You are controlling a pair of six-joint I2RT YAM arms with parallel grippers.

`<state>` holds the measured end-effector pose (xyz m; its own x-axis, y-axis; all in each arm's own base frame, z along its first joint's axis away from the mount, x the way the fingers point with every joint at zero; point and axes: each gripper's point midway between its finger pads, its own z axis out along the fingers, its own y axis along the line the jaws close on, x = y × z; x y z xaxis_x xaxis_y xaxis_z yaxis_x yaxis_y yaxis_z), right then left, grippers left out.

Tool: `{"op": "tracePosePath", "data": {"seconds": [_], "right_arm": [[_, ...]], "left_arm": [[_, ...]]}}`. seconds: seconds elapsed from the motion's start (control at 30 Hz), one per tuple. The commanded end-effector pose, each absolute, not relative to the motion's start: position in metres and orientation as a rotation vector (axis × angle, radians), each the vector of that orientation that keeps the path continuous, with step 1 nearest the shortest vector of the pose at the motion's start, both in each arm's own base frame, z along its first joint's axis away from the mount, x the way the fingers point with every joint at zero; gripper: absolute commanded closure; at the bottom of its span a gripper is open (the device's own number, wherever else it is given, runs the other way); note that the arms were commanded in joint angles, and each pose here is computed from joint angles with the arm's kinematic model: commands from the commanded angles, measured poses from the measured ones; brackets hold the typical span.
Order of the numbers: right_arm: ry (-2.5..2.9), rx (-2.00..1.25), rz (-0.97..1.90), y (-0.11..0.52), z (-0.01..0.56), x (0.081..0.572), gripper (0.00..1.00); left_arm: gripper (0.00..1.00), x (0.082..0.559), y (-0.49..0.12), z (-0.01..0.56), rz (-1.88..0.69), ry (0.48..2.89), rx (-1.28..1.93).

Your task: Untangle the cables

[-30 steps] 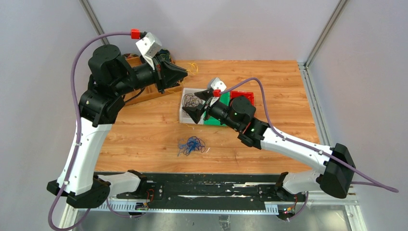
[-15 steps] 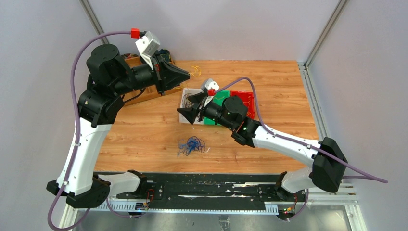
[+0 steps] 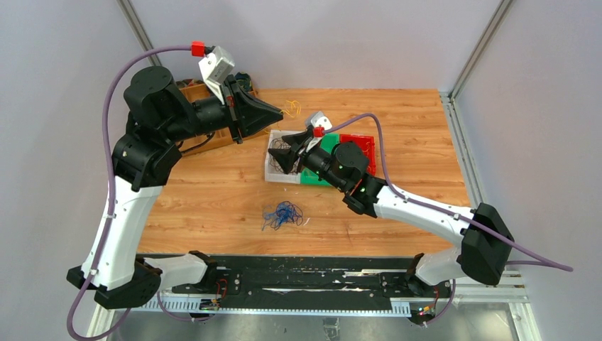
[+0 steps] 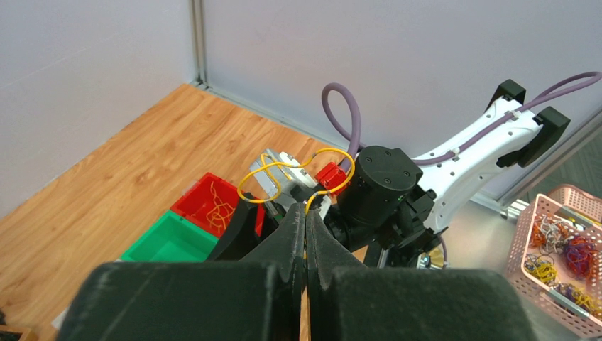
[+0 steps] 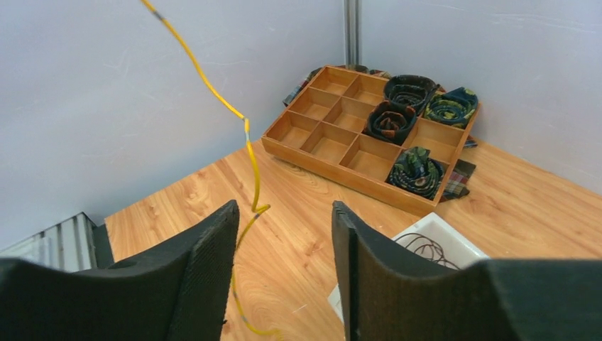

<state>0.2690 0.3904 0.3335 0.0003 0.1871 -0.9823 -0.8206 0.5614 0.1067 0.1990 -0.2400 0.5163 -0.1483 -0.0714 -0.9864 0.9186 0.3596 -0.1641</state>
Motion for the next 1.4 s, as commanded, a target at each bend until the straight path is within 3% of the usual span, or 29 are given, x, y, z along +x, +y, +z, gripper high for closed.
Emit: {"op": "tracePosePath", "data": {"seconds": [0.0,0.13,0.23,0.53,0.6,0.7,0.87,1.3,1.37], "right_arm": [[1.329,-0.564,0.915,0.394,0.340,0.273,0.54],[1.316,-0.503,0.949,0.395,0.348,0.278,0.73],[1.320,-0.463,0.970,0.395,0.353,0.284,0.97],[1.386,-0.128,1.043,0.325,0.351,0.328,0.99],[1.395,-0.068,1.045,0.303,0.348,0.335,1.00],[1.450,-0.008,0.978,0.271,0.334,0.342,0.99],[1.492,0.075,0.833,0.218,0.322,0.349,0.99],[1.733,0.181,0.356,0.141,0.270,0.375,0.99],[1.784,0.211,0.287,0.134,0.256,0.381,1.00]], "left_arm": [[1.00,0.187,-0.239,0.529,-1.083,1.395,0.824],[1.00,0.188,-0.239,0.524,-1.082,1.408,0.824],[1.00,0.190,-0.240,0.515,-1.079,1.428,0.823],[0.98,0.198,-0.237,0.448,-1.035,1.562,0.838],[0.88,0.203,-0.235,0.418,-0.980,1.614,0.892],[0.56,0.212,-0.230,0.367,-0.859,1.746,0.997],[0.28,0.220,-0.228,0.332,-0.779,1.822,1.113],[0.00,0.220,-0.192,0.290,-0.529,1.924,1.269],[0.02,0.221,-0.189,0.291,-0.508,1.944,1.268]]}}
